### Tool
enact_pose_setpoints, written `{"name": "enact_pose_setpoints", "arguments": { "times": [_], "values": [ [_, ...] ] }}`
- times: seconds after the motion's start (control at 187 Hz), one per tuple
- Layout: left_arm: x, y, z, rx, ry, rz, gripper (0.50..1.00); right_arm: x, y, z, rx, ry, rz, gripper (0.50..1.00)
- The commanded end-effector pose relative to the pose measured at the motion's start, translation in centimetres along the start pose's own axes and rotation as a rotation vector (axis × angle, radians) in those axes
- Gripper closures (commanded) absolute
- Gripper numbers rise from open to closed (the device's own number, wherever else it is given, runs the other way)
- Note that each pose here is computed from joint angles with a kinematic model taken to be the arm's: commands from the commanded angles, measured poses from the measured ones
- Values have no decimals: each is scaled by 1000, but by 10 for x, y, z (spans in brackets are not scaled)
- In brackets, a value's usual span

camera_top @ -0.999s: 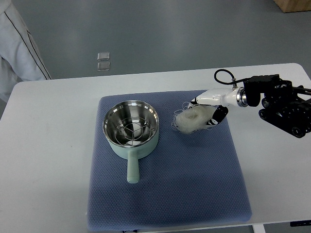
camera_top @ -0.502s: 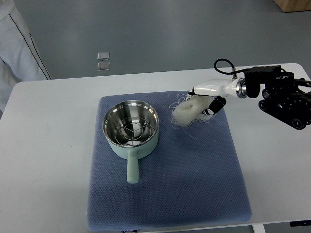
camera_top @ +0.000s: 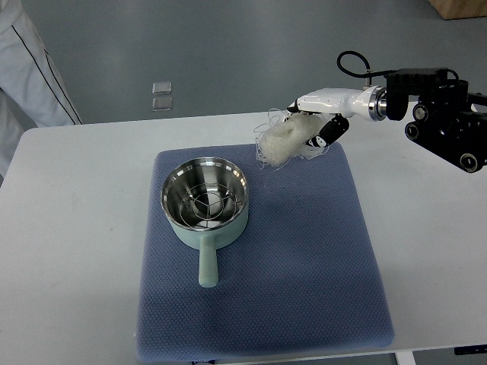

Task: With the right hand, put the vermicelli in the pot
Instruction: 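Lift the vermicelli with the right hand, moving it above the pot, then lower the vermicelli into the steel basket and open the right hand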

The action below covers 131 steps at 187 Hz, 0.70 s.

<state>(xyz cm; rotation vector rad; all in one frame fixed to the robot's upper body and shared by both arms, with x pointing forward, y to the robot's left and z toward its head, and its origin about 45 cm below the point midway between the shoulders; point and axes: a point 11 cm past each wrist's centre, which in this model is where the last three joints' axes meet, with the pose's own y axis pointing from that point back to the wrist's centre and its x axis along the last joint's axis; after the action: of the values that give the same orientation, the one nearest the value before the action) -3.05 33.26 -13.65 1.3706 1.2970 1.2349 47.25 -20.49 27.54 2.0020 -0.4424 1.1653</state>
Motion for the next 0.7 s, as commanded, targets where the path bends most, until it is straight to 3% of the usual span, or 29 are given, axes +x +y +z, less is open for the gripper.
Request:
{"name": "enact_pose_setpoints", "arguments": {
  "times": [0.0,0.304,0.694],
  "values": [
    [0,0,0,0,0,0,500,23,2,-8,10,12,22,910],
    [0,0,0,0,0,0,500,78,-8,-57,105,92,90,901],
    [0,0,0,0,3,0,500,41,-54,-133,298,79,12,895]
  ]
}}
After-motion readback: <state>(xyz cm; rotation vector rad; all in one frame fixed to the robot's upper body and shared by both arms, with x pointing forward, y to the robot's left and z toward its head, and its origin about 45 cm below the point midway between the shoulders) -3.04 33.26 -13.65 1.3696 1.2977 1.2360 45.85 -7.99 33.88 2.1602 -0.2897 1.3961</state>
